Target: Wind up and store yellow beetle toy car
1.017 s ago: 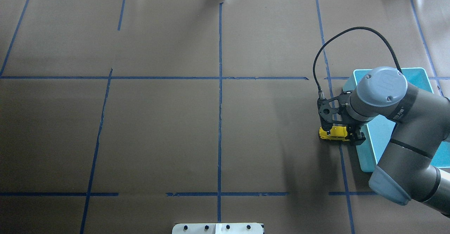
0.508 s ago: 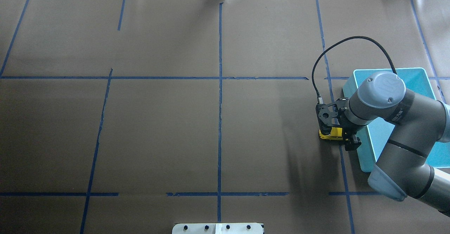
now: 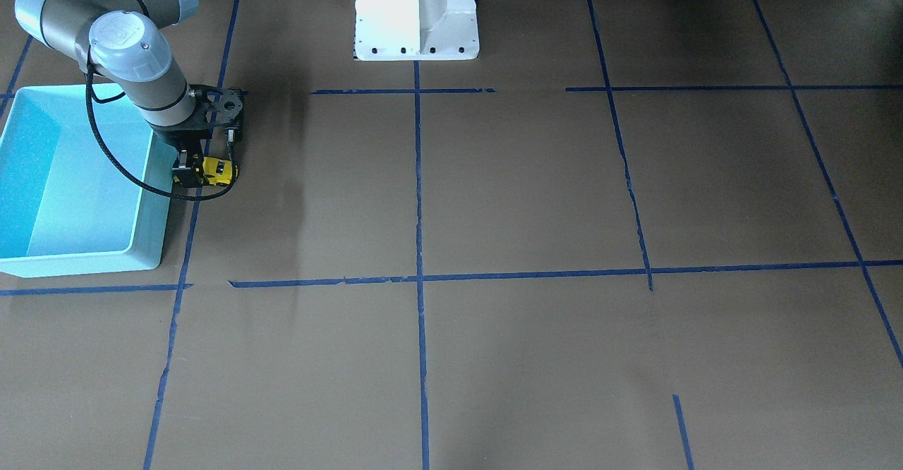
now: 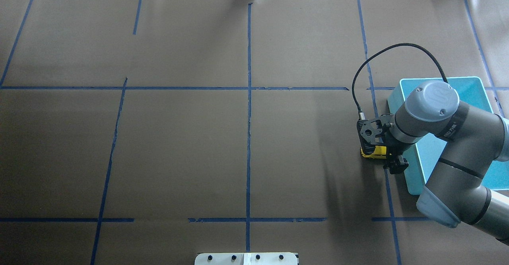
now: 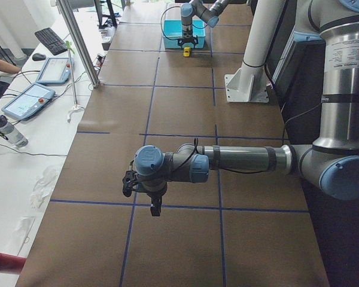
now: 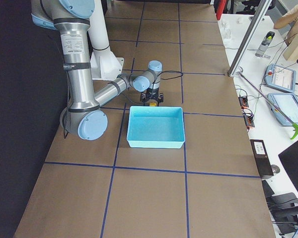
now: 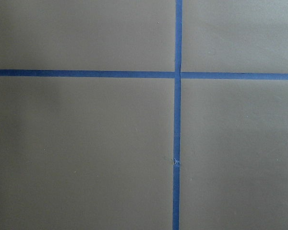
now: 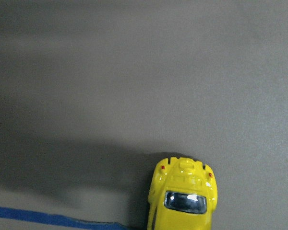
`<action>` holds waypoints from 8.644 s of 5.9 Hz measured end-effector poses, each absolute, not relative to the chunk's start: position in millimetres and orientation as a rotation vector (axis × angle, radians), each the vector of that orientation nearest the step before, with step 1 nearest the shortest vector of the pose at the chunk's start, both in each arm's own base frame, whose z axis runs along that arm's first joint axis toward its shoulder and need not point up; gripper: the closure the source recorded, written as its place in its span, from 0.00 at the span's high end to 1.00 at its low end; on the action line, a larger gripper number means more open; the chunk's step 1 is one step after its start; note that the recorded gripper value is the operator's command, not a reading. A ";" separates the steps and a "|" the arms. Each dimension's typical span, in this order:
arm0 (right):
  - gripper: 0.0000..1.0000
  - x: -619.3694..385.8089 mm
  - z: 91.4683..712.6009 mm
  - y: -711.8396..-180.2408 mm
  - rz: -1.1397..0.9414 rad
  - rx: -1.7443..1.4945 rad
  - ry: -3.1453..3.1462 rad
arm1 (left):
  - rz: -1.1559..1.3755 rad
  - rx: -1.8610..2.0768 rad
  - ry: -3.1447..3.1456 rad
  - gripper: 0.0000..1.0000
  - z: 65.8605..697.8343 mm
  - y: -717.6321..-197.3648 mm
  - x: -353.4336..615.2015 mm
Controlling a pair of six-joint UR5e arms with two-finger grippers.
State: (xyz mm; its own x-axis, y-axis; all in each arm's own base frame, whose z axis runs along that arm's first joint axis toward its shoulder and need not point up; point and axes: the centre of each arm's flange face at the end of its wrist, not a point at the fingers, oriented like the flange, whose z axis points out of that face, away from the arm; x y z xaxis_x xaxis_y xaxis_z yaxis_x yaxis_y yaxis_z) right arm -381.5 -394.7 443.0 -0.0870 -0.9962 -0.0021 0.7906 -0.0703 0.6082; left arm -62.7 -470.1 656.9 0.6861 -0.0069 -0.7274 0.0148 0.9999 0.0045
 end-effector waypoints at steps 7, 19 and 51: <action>0.24 -393.0 450.4 -393.9 -1.597 0.480 -0.521 | -0.010 0.014 0.816 1.00 654.9 -472.1 -62.6; 0.26 -218.0 480.0 -389.0 -1.646 0.459 -0.432 | -0.011 0.014 0.816 1.00 655.0 -471.6 -62.5; 1.00 97.6 613.5 -427.9 0.004 -0.054 -0.746 | -0.005 0.005 0.816 1.00 659.2 -476.3 -59.0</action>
